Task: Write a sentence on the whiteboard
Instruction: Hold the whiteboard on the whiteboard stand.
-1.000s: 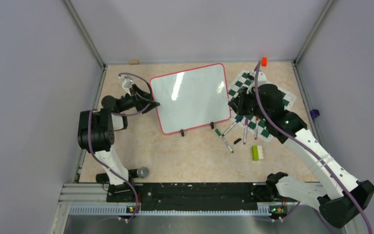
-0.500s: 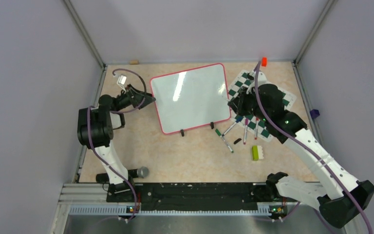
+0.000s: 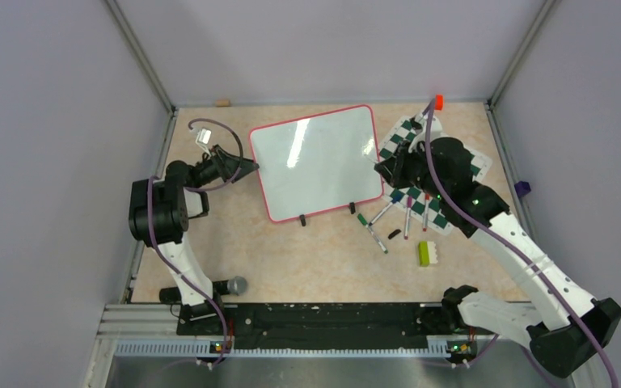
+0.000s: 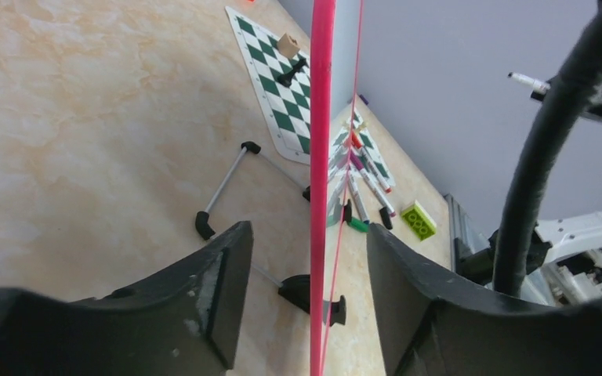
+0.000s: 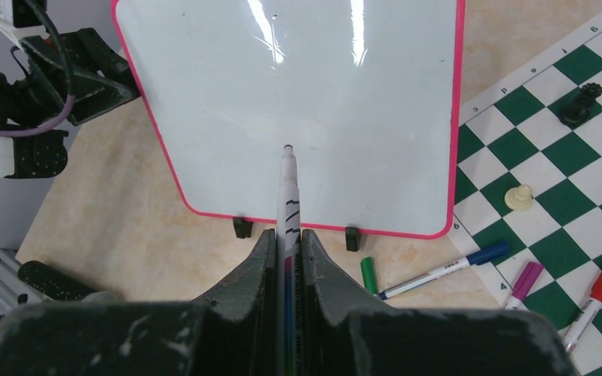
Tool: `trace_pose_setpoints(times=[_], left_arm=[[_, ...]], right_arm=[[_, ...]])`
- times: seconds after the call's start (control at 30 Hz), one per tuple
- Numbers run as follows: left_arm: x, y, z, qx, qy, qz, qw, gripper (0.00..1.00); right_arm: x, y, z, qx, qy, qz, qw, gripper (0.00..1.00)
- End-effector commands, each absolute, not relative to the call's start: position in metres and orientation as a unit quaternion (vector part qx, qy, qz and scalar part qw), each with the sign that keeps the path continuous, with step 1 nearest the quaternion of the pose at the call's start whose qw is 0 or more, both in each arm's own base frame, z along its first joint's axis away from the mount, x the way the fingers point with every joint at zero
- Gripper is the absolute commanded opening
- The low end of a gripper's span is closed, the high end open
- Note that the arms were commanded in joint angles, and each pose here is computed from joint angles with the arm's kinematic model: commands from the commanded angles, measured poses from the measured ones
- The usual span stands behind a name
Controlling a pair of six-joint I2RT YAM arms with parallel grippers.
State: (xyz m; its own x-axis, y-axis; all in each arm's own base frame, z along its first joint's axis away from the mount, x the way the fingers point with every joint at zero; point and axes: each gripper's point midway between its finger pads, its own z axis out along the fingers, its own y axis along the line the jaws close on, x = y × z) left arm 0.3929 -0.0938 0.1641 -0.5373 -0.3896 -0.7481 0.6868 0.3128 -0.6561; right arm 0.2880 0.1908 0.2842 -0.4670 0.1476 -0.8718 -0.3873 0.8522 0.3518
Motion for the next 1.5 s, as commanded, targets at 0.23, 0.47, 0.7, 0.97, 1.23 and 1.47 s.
trace_pose_setpoints(times=[0.23,0.47,0.7,0.97,1.23,1.47], left_arm=[[0.389,-0.105,0.187,0.191,0.636,-0.569,0.485,0.44],[0.392,-0.109,0.185,0.200,0.637,-0.578,0.469,0.39],[0.395,-0.111,0.184,0.198,0.639,-0.587,0.456,0.38],[0.397,-0.111,0.183,0.194,0.641,-0.590,0.452,0.29],[0.398,-0.111,0.184,0.195,0.640,-0.590,0.452,0.26],[0.398,-0.112,0.183,0.198,0.640,-0.592,0.448,0.19]], right_arm=[[0.300,0.204,0.304,-0.078,0.789,0.292,0.535,0.00],[0.300,0.208,0.303,-0.083,0.790,0.298,0.530,0.00],[0.295,0.204,0.300,-0.076,0.791,0.299,0.528,0.00],[0.297,0.204,0.301,-0.067,0.791,0.299,0.530,0.00],[0.327,0.223,0.345,-0.088,0.775,0.302,0.548,0.00],[0.345,0.248,0.343,-0.083,0.777,0.338,0.525,0.00]])
